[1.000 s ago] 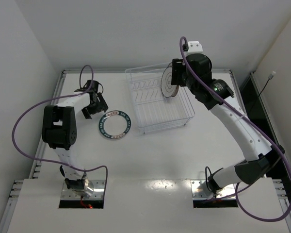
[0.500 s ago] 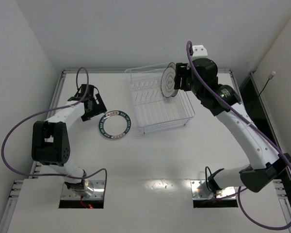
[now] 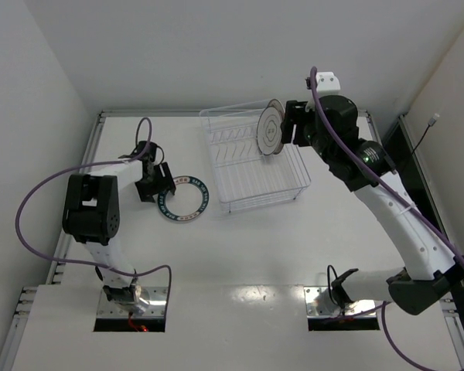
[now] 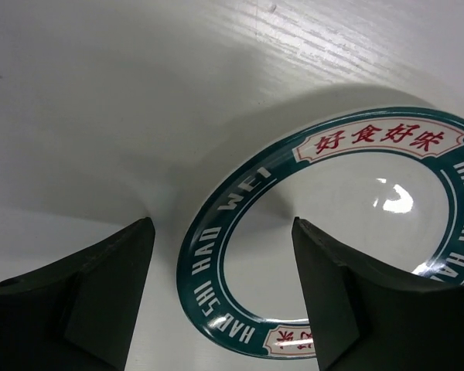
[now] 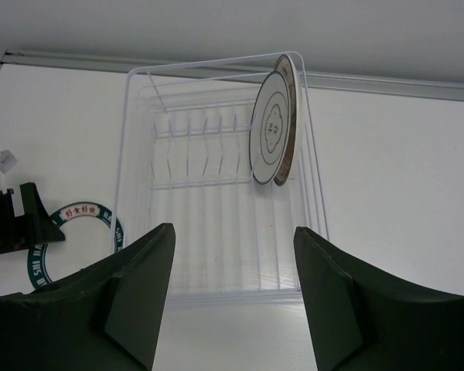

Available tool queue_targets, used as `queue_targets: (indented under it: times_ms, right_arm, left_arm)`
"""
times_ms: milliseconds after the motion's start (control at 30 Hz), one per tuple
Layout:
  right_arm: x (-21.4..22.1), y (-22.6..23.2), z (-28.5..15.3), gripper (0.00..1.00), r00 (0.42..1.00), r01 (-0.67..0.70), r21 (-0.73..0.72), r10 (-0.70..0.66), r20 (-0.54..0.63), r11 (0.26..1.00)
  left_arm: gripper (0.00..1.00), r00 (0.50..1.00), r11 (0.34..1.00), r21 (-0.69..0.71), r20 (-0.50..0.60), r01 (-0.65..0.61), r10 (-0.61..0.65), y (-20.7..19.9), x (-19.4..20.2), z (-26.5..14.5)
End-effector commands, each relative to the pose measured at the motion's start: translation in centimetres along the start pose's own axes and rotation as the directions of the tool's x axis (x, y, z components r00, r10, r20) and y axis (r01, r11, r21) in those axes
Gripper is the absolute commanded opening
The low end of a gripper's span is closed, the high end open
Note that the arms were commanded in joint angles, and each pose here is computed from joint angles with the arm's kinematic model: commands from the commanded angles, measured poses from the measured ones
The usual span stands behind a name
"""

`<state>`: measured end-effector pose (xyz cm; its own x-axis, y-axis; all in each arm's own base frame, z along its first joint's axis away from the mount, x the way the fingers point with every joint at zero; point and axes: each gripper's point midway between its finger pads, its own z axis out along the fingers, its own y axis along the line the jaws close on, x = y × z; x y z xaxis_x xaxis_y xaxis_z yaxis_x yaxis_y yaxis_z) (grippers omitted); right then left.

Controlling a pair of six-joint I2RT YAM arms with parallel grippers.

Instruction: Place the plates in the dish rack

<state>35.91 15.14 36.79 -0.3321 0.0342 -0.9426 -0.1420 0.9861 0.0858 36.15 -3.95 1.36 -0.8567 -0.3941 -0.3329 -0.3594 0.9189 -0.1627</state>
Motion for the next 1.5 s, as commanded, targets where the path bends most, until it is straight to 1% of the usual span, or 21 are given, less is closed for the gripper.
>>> queue_targets:
  times_ms: [0,100,133,167,200,300,333,400,533,600,700,767,833,867,967,1000,1100,1300,1367,1433,1467]
  right_arm:
    - [-1.9,-0.1,-1.0,0.60,0.998,-0.036,-0.010,0.037,0.060,0.999]
    - [-2.5,-0.1,-1.4,0.60,0.997,-0.040,-0.013,0.041,0.071,0.999]
    - [-2.9,0.0,-1.5,0.60,0.996,-0.043,-0.015,0.044,0.080,0.999]
    - [-3.3,0.0,-1.7,0.61,0.995,-0.046,-0.017,0.047,0.088,0.999]
    - [-3.3,0.0,-1.7,0.61,0.995,-0.046,-0.017,0.047,0.088,0.999]
    - [-3.7,-0.1,-1.7,0.61,0.995,-0.039,-0.008,0.039,0.093,0.999]
    - [-3.7,-0.1,-1.7,0.61,0.995,-0.039,-0.008,0.039,0.093,0.999]
    - [-3.7,-0.1,-1.7,0.61,0.995,-0.039,-0.008,0.039,0.093,0.999]
    - [-3.7,0.0,-1.7,0.61,0.995,-0.038,-0.017,0.039,0.091,0.999]
    - [-3.4,0.0,-1.7,0.61,0.996,-0.035,-0.015,0.036,0.083,0.999]
    - [-3.6,-0.1,-2.3,0.61,0.995,-0.037,-0.026,0.040,0.090,0.999]
    - [-2.8,0.0,-2.3,0.61,0.997,-0.033,-0.032,0.035,0.076,0.999]
    - [-2.5,0.1,-2.5,0.63,0.997,-0.040,-0.044,0.043,0.070,0.998]
    - [-2.3,0.2,-2.7,0.63,0.997,-0.039,-0.054,0.043,0.068,0.998]
    - [-2.1,0.5,-2.9,0.63,0.997,-0.038,-0.078,0.043,0.062,0.996]
    - [-1.6,0.8,-2.7,0.63,0.998,-0.043,-0.092,0.047,0.047,0.995]
    - [-1.0,1.6,-2.8,0.63,0.998,-0.049,-0.136,0.054,0.032,0.989]
    - [2.1,3.4,-2.2,0.63,0.998,-0.064,-0.236,0.055,-0.043,0.970]
    - [2.3,4.4,-2.5,0.63,0.997,-0.066,-0.295,0.056,-0.044,0.953]
    - [3.4,5.3,-2.4,0.63,0.996,-0.068,-0.345,0.046,-0.072,0.936]
    - [4.2,5.7,-2.2,0.63,0.993,-0.092,-0.359,0.061,-0.097,0.929]
  left_arm:
    - [0.68,1.000,0.999,0.034,-0.029,-0.011,0.012,-0.9,-0.3,0.5]
    - [0.60,0.996,0.997,0.071,-0.080,-0.027,0.033,-1.4,0.5,1.4]
    - [0.52,0.994,0.995,0.093,-0.102,-0.024,0.033,-1.8,1.0,1.6]
    - [0.48,0.993,0.994,0.105,-0.106,-0.033,0.044,-2.0,0.9,1.7]
    - [0.40,0.991,0.992,0.123,-0.125,-0.030,0.045,-2.3,1.3,1.9]
    - [0.24,0.989,0.988,0.151,-0.137,-0.035,0.056,-2.7,1.6,2.1]
    - [0.11,0.989,0.984,0.175,-0.138,-0.033,0.058,-3.1,1.5,2.1]
    - [0.03,0.985,0.979,0.200,-0.156,-0.038,0.070,-3.4,1.9,2.2]
    - [0.00,0.985,0.974,0.222,-0.152,-0.047,0.082,-3.8,1.9,2.1]
    - [0.00,0.991,0.976,0.209,-0.110,-0.057,0.082,-3.7,1.0,1.3]
    - [0.00,0.997,0.983,0.171,-0.038,-0.060,0.067,-3.3,-0.7,0.3]
    - [0.00,0.997,0.986,0.161,0.069,-0.049,0.039,-3.4,-2.6,-1.6]
    - [0.00,0.989,0.990,0.135,0.144,-0.038,0.019,-3.0,-3.9,-3.2]
    - [0.00,0.974,0.995,0.100,0.227,-0.019,-0.004,-2.3,-5.2,-5.0]
    - [0.00,0.934,0.998,0.061,0.356,0.023,-0.044,-1.2,-7.0,-8.0]
    - [0.00,0.900,0.998,0.056,0.433,0.037,-0.057,-0.8,-8.1,-10.3]
    - [0.00,0.850,0.991,0.116,0.514,0.060,-0.111,-0.8,-9.1,-12.7]
    - [0.00,0.812,0.972,0.234,0.567,0.004,-0.139,-2.4,-9.7,-15.7]
    - [0.00,0.799,0.967,0.253,0.581,0.005,-0.156,-1.9,-9.7,-16.3]
    - [0.00,0.787,0.947,0.319,0.592,-0.029,-0.175,-2.8,-9.7,-17.4]
    - [0.00,0.762,0.936,0.351,0.612,-0.024,-0.210,-2.2,-10.1,-18.4]
